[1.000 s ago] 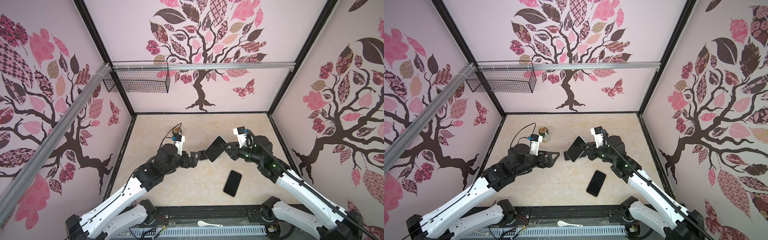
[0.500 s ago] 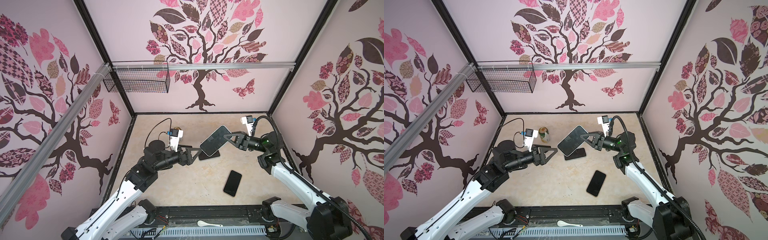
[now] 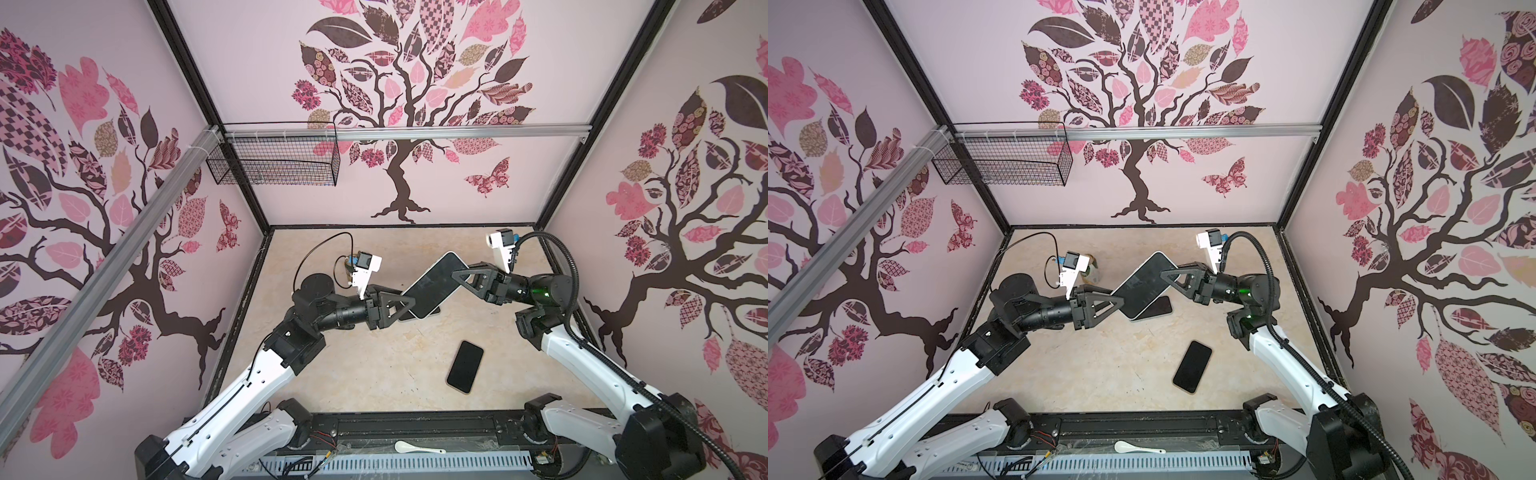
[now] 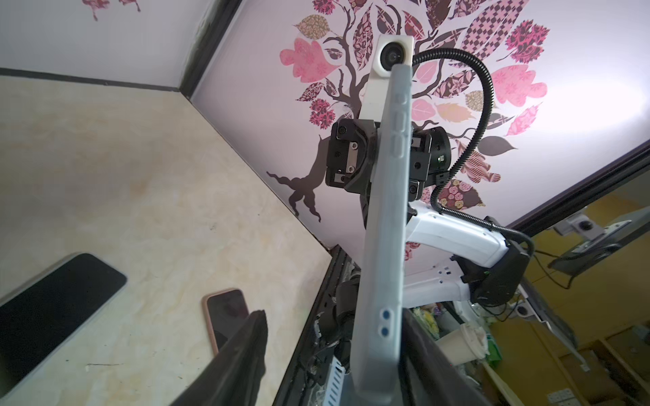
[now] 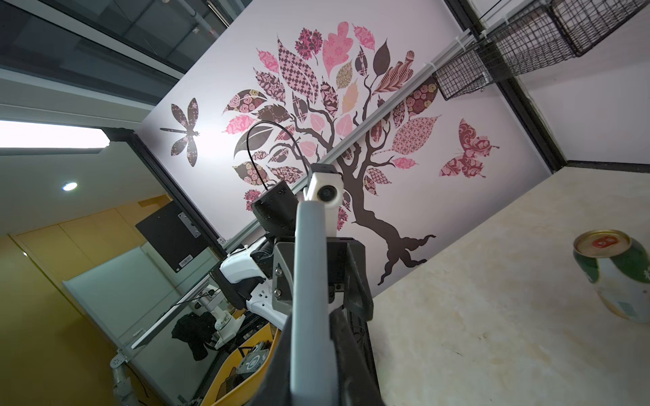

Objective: Take the phone out of the phone case
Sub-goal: Pass the phone, then remove the phone case from the phone.

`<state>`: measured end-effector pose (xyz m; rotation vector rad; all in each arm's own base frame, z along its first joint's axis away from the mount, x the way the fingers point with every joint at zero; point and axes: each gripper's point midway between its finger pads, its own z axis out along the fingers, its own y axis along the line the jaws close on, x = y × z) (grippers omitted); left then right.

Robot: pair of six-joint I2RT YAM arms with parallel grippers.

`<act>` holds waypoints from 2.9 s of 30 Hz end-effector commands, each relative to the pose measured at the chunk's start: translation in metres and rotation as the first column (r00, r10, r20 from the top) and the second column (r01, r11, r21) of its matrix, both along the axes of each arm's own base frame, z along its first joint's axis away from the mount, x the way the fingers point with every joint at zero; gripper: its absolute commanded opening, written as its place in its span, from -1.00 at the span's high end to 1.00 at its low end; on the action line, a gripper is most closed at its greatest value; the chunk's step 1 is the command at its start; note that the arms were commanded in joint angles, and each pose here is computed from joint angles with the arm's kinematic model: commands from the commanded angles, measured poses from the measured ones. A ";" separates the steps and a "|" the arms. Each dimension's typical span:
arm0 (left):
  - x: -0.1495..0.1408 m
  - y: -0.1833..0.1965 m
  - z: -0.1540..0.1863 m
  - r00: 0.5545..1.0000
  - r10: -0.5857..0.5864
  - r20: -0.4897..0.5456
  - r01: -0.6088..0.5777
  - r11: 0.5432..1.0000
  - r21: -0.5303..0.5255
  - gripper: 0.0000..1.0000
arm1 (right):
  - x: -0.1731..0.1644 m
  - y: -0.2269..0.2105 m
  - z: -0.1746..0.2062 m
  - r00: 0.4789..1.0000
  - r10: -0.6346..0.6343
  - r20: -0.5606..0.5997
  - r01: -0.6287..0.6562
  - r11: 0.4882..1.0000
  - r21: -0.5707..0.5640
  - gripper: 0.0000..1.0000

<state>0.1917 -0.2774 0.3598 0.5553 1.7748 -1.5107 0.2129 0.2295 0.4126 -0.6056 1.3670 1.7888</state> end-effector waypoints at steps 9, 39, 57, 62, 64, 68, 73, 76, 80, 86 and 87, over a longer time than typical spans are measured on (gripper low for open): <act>-0.021 -0.001 0.034 0.992 -0.071 0.105 0.079 0.994 -0.073 0.22 | -0.017 -0.005 0.033 0.996 0.010 0.090 -0.021 0.993 0.120 1.00; -0.018 -0.003 0.037 0.995 -0.015 0.098 0.020 0.999 -0.045 1.00 | -0.016 0.000 0.013 0.992 -0.065 0.108 0.062 0.998 0.032 0.65; 0.020 0.042 -0.015 0.982 0.171 0.079 -0.188 0.899 0.395 1.00 | 0.051 -0.032 -0.051 0.825 -0.448 0.345 0.548 0.782 -0.297 -0.27; 0.031 0.038 -0.029 0.985 0.132 0.111 -0.169 0.858 0.485 1.00 | 0.058 -0.035 -0.070 0.765 -0.442 0.469 0.607 0.738 -0.294 -0.42; 0.036 0.038 -0.041 0.987 0.120 0.106 -0.159 0.825 0.543 1.00 | 0.060 -0.032 -0.077 0.758 -0.404 0.511 0.605 0.729 -0.320 -0.42; 0.040 0.037 -0.061 0.989 0.070 0.131 -0.135 0.791 0.597 1.00 | 0.066 -0.031 -0.088 0.763 -0.365 0.534 0.602 0.702 -0.380 -0.42; 0.031 0.029 -0.048 0.996 0.069 0.055 -0.088 0.844 0.529 1.00 | 0.066 -0.032 -0.096 0.739 -0.338 0.582 0.617 0.686 -0.386 -0.40; 0.032 0.034 -0.049 0.994 0.087 0.059 -0.105 0.831 0.546 1.00 | 0.061 -0.028 -0.099 0.738 -0.294 0.607 0.600 0.699 -0.390 -0.37; 0.027 0.037 -0.053 0.992 0.019 0.122 -0.087 0.805 0.587 1.00 | 0.047 -0.016 -0.113 0.766 -0.134 0.629 0.497 0.744 -0.447 -0.35; 0.018 0.032 -0.037 0.954 -0.133 0.269 -0.048 0.817 0.575 1.00 | 0.029 -0.003 -0.118 0.784 0.000 0.621 0.357 0.818 -0.451 -0.35; 0.015 0.031 -0.037 0.941 -0.174 0.290 -0.029 0.813 0.582 1.00 | 0.026 -0.001 -0.119 0.783 0.018 0.621 0.334 0.831 -0.445 -0.35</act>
